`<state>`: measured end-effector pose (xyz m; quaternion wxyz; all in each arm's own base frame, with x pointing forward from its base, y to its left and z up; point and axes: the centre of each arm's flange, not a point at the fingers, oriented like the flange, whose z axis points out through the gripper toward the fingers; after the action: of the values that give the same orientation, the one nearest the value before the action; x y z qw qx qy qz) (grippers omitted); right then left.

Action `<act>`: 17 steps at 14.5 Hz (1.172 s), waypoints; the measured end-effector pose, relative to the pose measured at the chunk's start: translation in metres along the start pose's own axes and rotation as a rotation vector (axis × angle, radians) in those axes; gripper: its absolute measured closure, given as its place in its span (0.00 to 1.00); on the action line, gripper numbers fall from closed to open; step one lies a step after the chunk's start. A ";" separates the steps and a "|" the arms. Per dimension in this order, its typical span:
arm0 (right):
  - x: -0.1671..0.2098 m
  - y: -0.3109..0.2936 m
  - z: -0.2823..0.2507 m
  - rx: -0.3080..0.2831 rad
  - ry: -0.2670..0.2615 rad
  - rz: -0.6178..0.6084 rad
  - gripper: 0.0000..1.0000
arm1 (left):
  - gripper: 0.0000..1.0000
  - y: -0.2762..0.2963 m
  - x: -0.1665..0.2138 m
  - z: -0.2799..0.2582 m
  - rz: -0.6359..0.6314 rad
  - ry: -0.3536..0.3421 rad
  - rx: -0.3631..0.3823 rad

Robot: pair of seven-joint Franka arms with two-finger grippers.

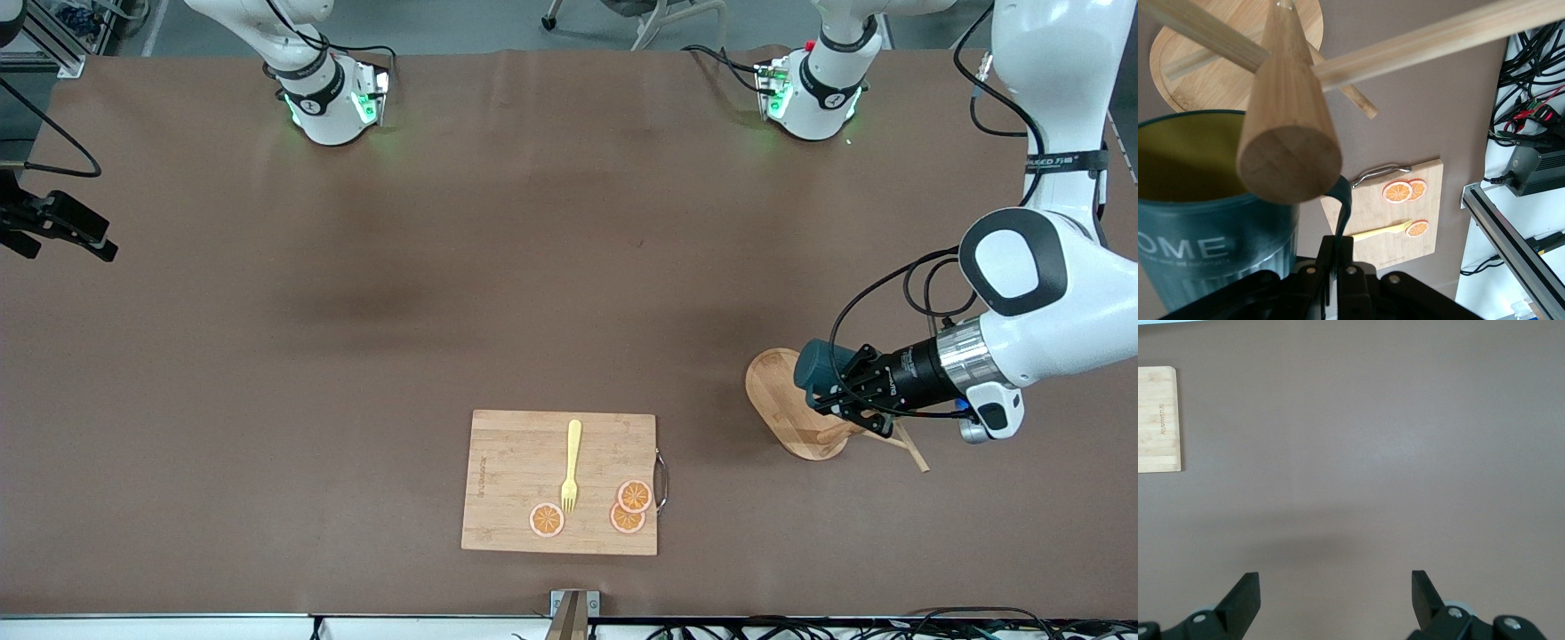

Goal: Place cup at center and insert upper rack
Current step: 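Slide the handle down the peg and open the left gripper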

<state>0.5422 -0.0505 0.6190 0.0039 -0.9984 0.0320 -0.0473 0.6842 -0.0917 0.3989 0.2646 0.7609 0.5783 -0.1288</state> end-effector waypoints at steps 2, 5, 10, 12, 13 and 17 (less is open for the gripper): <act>0.000 0.000 0.000 0.000 0.000 0.000 0.00 | 0.95 0.000 0.002 0.000 0.009 0.000 -0.001; 0.000 0.000 0.000 0.000 0.000 0.000 0.00 | 0.95 -0.001 0.007 0.003 0.018 0.001 0.002; 0.000 0.000 0.000 0.000 0.000 0.000 0.00 | 0.86 -0.001 0.010 0.004 0.042 0.000 0.003; 0.000 0.000 0.000 0.000 0.000 0.000 0.00 | 0.69 0.000 0.010 0.003 0.047 0.001 0.000; 0.000 0.000 0.000 0.000 0.000 0.000 0.00 | 0.57 0.001 0.009 0.002 0.048 0.002 -0.004; 0.000 0.000 0.000 0.000 0.000 0.000 0.00 | 0.18 0.007 0.011 -0.010 0.052 0.008 -0.027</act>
<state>0.5422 -0.0504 0.6192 0.0039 -0.9984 0.0319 -0.0474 0.6926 -0.0786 0.4033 0.2756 0.7725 0.5612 -0.1111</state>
